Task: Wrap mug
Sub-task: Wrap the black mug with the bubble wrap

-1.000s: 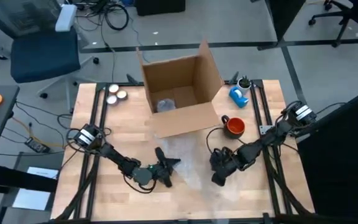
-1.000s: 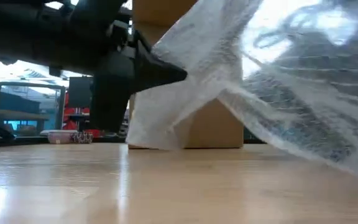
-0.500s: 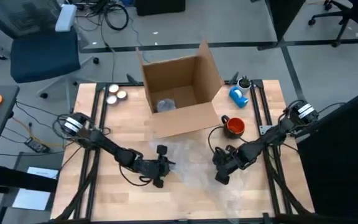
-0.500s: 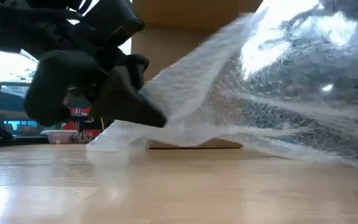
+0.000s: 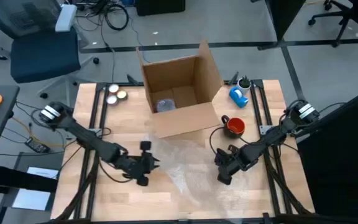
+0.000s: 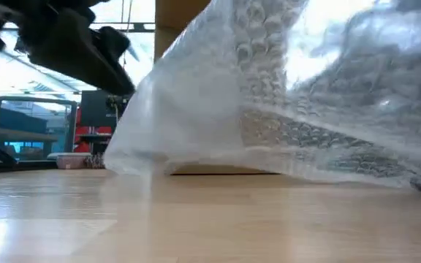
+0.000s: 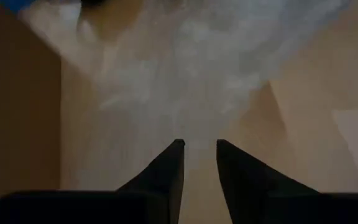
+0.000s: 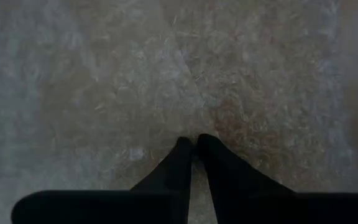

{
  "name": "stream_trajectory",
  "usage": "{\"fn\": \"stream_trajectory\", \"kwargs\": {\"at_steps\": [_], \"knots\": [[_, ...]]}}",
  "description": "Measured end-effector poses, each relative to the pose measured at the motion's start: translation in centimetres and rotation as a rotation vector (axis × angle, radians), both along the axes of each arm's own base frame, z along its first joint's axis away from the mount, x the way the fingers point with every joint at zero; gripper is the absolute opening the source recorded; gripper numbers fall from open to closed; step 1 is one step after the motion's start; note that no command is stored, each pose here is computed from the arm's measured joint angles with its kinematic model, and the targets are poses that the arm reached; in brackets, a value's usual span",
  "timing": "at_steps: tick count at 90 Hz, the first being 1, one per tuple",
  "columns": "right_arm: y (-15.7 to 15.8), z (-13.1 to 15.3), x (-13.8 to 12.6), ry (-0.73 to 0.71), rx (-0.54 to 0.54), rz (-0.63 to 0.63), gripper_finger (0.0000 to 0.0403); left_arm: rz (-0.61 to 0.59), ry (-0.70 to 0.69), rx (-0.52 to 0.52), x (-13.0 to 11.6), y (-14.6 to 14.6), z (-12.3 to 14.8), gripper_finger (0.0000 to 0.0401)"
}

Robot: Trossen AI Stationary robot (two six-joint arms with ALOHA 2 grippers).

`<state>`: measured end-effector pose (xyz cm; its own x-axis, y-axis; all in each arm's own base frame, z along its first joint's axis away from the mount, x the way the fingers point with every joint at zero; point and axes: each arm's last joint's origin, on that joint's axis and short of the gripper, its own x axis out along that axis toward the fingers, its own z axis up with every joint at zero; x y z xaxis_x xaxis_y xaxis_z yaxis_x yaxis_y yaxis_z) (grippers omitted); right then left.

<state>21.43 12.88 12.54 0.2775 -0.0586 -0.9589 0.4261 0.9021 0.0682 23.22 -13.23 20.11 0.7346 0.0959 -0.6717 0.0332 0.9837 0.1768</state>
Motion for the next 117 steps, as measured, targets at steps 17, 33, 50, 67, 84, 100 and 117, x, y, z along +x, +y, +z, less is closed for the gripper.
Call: {"fn": "stream_trajectory", "kwargs": {"at_steps": [17, 33, 50, 67, 84, 100, 117], "knots": [[-0.2, 0.0, -0.1, -0.020, -0.055, -0.022, 0.0020, 0.090, 0.012, -0.055, -1.4, -0.8, 0.0, 0.0078], [-0.4, -0.1, 0.1, -0.084, -0.118, -0.070, 0.0020, 0.066, -0.218, -0.114, 0.7, -2.5, 0.6, 0.0078], [-0.4, 0.0, 0.5, -0.178, -0.148, -0.163, 0.0020, 0.003, -0.427, -0.160, 5.0, -3.3, -1.0, 0.0078], [0.0, 0.0, 0.3, -0.190, -0.140, -0.170, 0.0020, -0.027, -0.228, -0.079, 10.1, -3.9, -4.1, 0.0078], [0.1, 0.0, 0.3, -0.194, -0.131, -0.177, 0.0020, 0.007, 0.108, 0.097, 12.9, -4.3, -4.7, 0.0078], [0.3, 0.1, 0.2, -0.196, -0.125, -0.174, 0.0020, 0.126, 0.285, 0.170, 12.1, -3.9, -3.9, 0.0078], [0.8, 0.0, 0.0, -0.197, -0.124, -0.153, 0.0020, 0.325, 0.540, 0.149, 8.0, -4.5, -4.3, 0.0078]]}}
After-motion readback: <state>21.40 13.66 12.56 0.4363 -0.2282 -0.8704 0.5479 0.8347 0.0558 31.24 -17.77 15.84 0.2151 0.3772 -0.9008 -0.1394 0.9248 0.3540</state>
